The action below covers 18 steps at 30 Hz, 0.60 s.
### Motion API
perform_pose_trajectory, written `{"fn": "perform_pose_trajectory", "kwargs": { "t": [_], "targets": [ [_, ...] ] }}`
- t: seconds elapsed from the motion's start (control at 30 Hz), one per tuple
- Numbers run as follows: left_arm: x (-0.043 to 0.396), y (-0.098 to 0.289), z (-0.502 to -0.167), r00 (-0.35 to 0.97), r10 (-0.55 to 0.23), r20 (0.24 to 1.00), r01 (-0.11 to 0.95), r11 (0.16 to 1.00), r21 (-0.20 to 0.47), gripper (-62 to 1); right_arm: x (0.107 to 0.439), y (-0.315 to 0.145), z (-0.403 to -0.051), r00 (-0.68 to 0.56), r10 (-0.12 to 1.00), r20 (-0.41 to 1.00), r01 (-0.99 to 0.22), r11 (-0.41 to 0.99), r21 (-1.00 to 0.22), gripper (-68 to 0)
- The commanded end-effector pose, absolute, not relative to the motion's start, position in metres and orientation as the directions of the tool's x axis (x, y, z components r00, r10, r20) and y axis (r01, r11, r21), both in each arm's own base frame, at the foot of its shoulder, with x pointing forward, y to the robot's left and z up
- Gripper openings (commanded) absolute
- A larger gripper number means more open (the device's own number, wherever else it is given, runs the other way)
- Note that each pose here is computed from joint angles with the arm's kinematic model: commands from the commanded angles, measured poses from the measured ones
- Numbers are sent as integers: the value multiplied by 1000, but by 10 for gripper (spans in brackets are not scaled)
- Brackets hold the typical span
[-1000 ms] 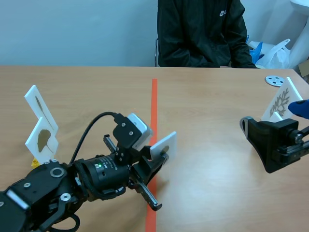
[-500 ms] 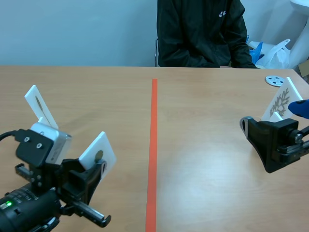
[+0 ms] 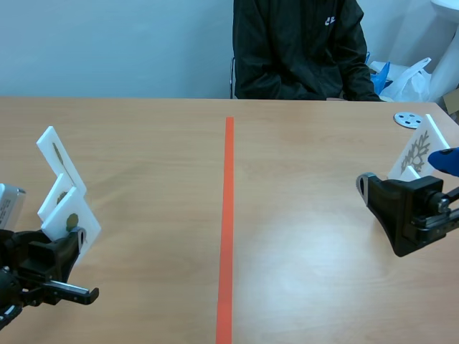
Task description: Sort the leaf by its shape. The table is split by an orange tape line. A compound leaf with several leaflets goes to the left side, a simple leaf with one blade goes to the right side. Return to the home posture when a red brick is placed on the table.
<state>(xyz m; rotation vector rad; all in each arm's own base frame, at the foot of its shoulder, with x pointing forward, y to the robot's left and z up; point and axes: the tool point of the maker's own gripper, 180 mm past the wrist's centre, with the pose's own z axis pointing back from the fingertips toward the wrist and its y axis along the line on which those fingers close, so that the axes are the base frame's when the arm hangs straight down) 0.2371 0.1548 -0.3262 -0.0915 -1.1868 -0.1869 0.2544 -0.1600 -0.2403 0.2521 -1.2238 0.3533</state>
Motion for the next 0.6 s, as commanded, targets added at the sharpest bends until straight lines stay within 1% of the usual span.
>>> {"fn": "perform_pose_trajectory", "kwargs": {
  "t": [0.0, 0.1, 0.23, 0.33, 0.4, 0.57],
  "targets": [
    [237, 157, -330, 364, -86, 928, 183, 983, 19, -539, 258, -165, -234, 274, 128, 953, -386, 922, -12, 4],
    [237, 162, -340, 375, -78, 924, 169, 985, 15, -539, 258, -165, -234, 275, 128, 953, -386, 922, -12, 4],
    [244, 172, -351, 383, -42, 923, 126, 992, -7, -539, 258, -165, -234, 275, 128, 953, -386, 922, -12, 4],
    [249, 181, -361, 395, -33, 918, 90, 996, -3, -539, 258, -165, -234, 275, 128, 953, -386, 922, -12, 4],
    [253, 187, -364, 380, -26, 924, 68, 998, 0, -539, 258, -165, -234, 275, 128, 953, -386, 922, -12, 4],
    [253, 195, -376, 393, -19, 919, 43, 999, 2, -539, 258, -165, -234, 275, 128, 953, -386, 922, -12, 4]
  ]
}}
